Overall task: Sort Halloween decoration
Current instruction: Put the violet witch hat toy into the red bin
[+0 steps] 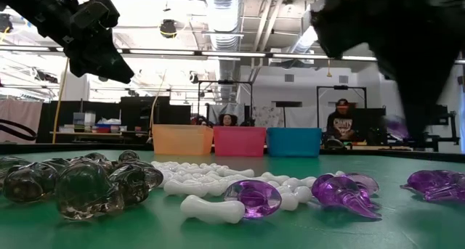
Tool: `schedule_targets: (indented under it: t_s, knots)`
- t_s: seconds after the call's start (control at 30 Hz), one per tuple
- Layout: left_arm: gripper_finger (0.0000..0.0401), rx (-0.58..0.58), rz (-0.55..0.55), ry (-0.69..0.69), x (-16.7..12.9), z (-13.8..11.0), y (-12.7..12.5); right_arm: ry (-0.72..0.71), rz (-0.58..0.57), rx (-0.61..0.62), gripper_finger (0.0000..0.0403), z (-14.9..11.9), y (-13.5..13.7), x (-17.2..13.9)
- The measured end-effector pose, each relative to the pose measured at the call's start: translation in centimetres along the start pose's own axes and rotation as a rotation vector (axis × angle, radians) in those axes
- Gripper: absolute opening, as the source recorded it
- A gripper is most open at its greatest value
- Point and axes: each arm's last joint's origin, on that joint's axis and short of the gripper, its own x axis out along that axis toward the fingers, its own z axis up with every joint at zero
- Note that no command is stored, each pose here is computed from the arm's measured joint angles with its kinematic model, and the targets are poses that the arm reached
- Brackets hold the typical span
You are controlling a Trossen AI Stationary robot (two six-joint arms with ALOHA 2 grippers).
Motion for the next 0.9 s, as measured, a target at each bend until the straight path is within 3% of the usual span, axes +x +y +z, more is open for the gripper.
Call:
schedule_targets:
  t_s: [0.27, 0.5, 0.77, 0.9]
  knots:
    - [0.0138, 0.011, 0.001, -0.001, 0.0, 0.0, 0.0, -0.131, -0.052, -0.067, 0.0016, 7.0, -4.7, -1.4]
    - [0.0138, 0.011, 0.001, -0.001, 0.0, 0.0, 0.0, -0.319, -0.081, -0.101, 0.0017, 15.1, -11.4, -2.2]
    - [0.0138, 0.018, 0.005, -0.003, 0.0, 0.0, 0.0, -0.579, -0.109, 0.046, 0.0020, 22.1, -21.1, -4.8]
    - [0.0138, 0.018, 0.006, -0.004, 0.0, 0.0, 0.0, -0.679, -0.036, 0.070, 0.0040, 23.9, -24.2, -5.6]
